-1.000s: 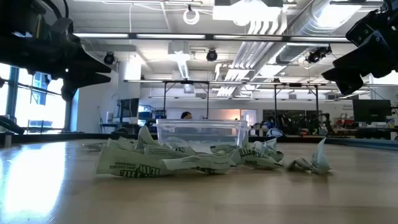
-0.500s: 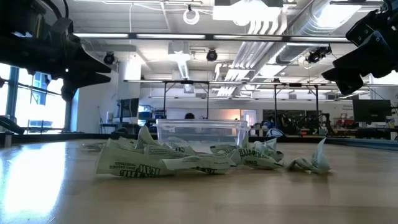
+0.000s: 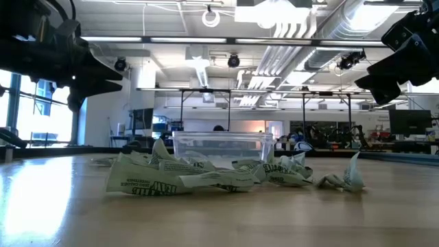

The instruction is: Pick and place Stevia / Truvia into bins

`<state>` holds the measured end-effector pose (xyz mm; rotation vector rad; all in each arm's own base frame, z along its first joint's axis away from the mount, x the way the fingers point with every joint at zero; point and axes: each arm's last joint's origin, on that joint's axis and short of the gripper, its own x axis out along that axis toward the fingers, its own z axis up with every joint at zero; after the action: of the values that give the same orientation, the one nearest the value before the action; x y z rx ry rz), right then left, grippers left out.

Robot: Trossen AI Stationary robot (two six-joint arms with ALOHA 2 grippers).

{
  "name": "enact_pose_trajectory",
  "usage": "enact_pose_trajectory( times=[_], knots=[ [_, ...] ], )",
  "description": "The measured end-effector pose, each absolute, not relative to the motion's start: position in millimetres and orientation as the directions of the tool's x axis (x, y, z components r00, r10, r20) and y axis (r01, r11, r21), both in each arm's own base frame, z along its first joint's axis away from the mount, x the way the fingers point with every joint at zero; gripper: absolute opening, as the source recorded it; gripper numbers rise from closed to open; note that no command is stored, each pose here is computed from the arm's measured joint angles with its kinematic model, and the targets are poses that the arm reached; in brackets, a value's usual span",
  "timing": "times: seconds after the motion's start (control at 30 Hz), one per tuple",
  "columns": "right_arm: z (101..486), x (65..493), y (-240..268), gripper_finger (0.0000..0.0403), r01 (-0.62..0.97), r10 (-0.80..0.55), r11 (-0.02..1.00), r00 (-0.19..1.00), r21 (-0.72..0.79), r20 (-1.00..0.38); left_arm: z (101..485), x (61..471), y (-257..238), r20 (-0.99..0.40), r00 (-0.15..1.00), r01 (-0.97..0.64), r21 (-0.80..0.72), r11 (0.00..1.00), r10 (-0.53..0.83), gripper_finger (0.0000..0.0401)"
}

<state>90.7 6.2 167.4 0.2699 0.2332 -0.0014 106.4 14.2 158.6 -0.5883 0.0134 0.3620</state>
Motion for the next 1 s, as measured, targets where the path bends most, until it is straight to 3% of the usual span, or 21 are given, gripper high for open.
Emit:
enact_pose_trajectory(
  times=[0.8, 0.9, 1.0],
  knots=[
    [167.4, 90.7, 6.2, 0.0184, 0.032, 0.030, 0.964, 0.973, 0.264, -0.229, 160.4, 106.5, 14.4, -0.096, 0.936, -0.333, -0.553, 0.764, 0.338, 0.0154],
    [167.4, 90.7, 6.2, 0.0184, 0.032, 0.030, 0.964, 0.973, 0.264, -0.229, 162.8, 106.5, 14.6, -0.072, 0.936, -0.309, -0.638, 0.705, 0.345, 0.0154],
    [167.4, 90.7, 6.2, 0.0185, 0.032, 0.030, 0.964, 0.973, 0.264, -0.228, 162.7, 106.6, 13.4, -0.072, 0.950, -0.236, -0.803, 0.547, 0.304, 0.0154]
  ],
)
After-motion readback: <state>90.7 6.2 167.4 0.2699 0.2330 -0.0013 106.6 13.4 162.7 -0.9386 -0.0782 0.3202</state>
